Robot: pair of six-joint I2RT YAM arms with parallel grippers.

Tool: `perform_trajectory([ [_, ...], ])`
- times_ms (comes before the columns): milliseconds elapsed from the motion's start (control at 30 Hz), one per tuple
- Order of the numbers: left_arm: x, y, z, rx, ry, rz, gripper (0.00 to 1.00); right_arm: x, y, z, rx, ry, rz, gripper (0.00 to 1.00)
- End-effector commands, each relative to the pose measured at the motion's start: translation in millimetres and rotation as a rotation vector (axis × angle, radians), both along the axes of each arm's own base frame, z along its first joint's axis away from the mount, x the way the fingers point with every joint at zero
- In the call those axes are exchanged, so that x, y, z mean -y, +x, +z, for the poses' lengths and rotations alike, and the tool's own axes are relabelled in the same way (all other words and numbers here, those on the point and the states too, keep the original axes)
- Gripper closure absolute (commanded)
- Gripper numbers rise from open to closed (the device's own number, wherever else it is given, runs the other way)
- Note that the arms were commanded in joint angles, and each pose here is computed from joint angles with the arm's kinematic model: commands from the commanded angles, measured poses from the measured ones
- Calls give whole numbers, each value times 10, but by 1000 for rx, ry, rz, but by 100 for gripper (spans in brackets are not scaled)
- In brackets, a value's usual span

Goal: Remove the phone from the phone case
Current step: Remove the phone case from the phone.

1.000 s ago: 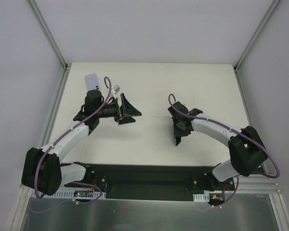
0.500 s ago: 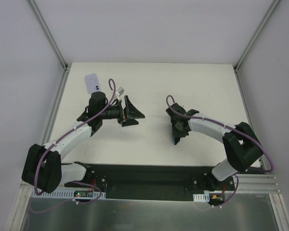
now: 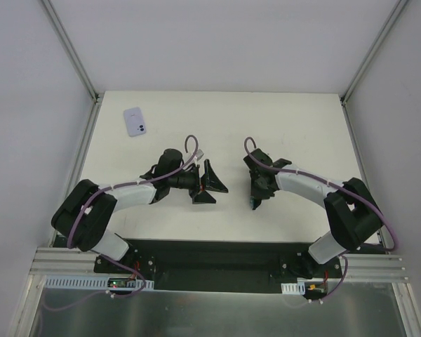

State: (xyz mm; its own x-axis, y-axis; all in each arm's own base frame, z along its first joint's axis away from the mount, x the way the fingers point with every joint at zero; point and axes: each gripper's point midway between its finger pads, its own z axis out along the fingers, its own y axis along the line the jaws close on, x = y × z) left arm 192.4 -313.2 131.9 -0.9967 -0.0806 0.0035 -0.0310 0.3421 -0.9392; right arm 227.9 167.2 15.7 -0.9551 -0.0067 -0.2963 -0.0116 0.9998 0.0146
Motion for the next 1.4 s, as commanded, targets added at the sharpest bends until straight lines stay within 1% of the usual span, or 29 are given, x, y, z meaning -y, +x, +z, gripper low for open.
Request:
perform_trajectory([
  [0,92,95,-57,41,-4,16,2,-359,-198,-630,-153,183,-9,98],
  [67,153,29,-137,25,-3,-6,6,-373,-300,-549,-183,172,0,98],
  [100,178,17,-156,30,3,-9,7,-418,-277,-446,-167,181,3,99],
  [167,241,-22,-189,66,15,-32,11,-374,-363,-363,-194,141,-22,98],
  [200,296,-89,-214,77,29,-52,12,-397,-371,-308,-199,154,-32,98],
  [233,330,-63,-207,104,39,-42,13,-451,-355,-247,-201,177,-52,99],
  [267,346,-59,-213,145,49,-45,16,-514,-405,-197,-234,209,-47,98],
  [300,378,-116,-218,165,61,-56,16,-554,-405,-152,-246,222,-48,99],
  [333,381,-52,-193,213,81,-17,17,-637,-338,-49,-242,238,-47,99],
  [400,367,-37,-213,286,130,0,19,-582,-417,29,-309,186,-79,99],
  [467,287,63,-214,359,196,55,19,-584,-403,133,-316,164,-81,98],
  [600,186,167,-226,441,282,86,20,-641,-381,241,-299,203,-76,99],
  [700,146,222,-252,470,330,87,18,-634,-368,234,-293,200,-71,99],
  [733,147,231,-271,476,337,81,15,-636,-374,224,-296,202,-63,99],
  [833,210,225,-345,484,348,17,13,-652,-391,209,-290,224,-45,99],
  [933,342,168,-331,495,315,-57,17,-606,-419,176,-297,215,-57,99],
  [1000,400,108,-355,530,328,-91,18,-613,-433,165,-305,224,-61,98],
  [1067,428,132,-371,569,353,-87,19,-619,-439,167,-306,233,-68,99],
  [1133,455,135,-391,578,362,-96,26,-625,-435,175,-308,240,-71,99],
  [1300,525,160,-432,597,382,-113,30,-660,-418,213,-307,257,-60,99],
  [1367,551,199,-472,609,416,-113,33,-661,-413,215,-309,260,-59,99],
])
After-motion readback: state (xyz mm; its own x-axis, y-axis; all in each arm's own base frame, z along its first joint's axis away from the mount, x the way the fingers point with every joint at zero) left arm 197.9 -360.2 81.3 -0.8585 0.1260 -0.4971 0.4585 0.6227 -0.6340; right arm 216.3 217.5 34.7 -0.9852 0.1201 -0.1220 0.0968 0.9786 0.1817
